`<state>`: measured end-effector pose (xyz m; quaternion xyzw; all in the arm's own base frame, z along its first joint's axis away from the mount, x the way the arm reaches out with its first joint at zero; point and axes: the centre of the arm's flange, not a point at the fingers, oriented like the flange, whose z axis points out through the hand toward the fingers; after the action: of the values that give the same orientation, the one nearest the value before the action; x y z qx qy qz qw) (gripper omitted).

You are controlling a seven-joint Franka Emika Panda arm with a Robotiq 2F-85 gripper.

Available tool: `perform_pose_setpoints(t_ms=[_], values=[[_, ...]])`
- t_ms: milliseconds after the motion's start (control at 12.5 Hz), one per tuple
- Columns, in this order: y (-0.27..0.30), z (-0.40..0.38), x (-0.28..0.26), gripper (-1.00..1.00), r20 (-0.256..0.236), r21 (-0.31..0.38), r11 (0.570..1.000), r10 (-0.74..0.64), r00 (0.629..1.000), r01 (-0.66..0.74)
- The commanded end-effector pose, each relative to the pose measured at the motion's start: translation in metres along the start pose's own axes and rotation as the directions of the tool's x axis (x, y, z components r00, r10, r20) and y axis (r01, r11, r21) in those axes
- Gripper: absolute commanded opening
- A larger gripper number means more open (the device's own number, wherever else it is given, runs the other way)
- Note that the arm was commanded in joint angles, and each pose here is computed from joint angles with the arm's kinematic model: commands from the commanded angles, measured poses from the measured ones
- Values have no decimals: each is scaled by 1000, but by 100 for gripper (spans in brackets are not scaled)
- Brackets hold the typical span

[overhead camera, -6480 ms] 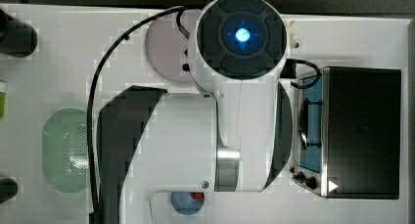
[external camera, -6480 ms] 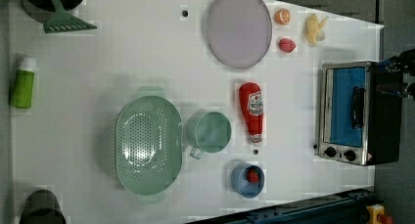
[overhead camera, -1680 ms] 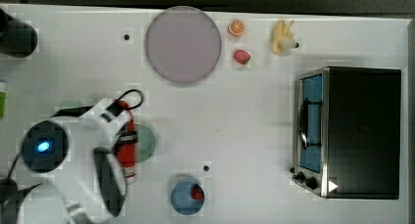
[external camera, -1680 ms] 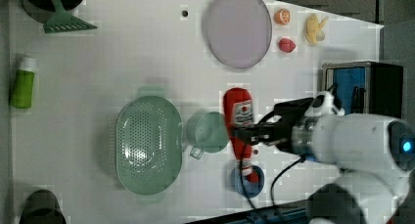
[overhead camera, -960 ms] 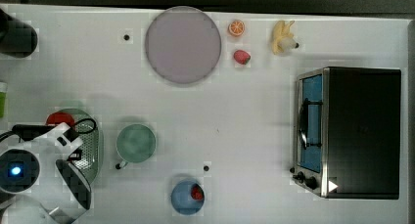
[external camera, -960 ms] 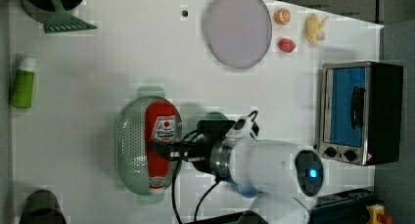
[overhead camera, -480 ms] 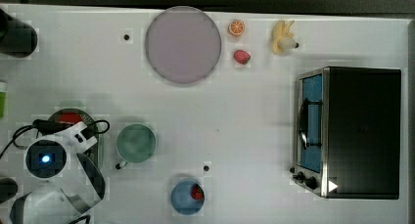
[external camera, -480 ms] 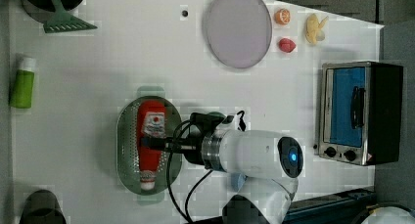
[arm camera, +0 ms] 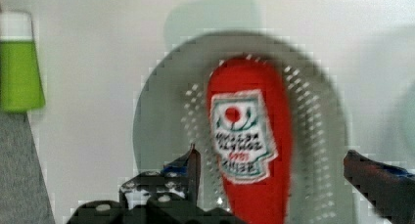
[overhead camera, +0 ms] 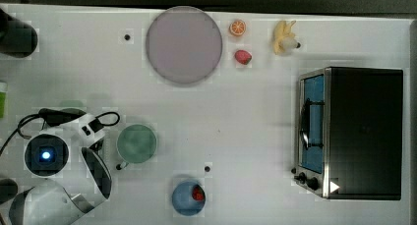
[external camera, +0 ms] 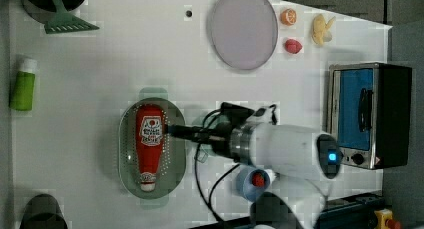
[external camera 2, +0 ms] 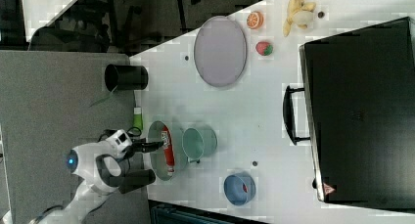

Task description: Pick Ketchup from the table and place it in strainer.

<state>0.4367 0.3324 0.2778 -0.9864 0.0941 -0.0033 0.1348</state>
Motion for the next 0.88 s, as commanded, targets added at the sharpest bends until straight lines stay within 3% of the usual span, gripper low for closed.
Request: perform_pose_setpoints(t_ms=[80, 480, 720, 880], values=[[42, -79, 61, 100, -138, -16, 985, 167, 976, -171], [138, -213, 116, 100, -235, -116, 903, 379, 895, -413], [181, -298, 118, 100, -210, -132, 831, 510, 834, -541], [203, -343, 112, 100, -161, -152, 792, 570, 806, -591]])
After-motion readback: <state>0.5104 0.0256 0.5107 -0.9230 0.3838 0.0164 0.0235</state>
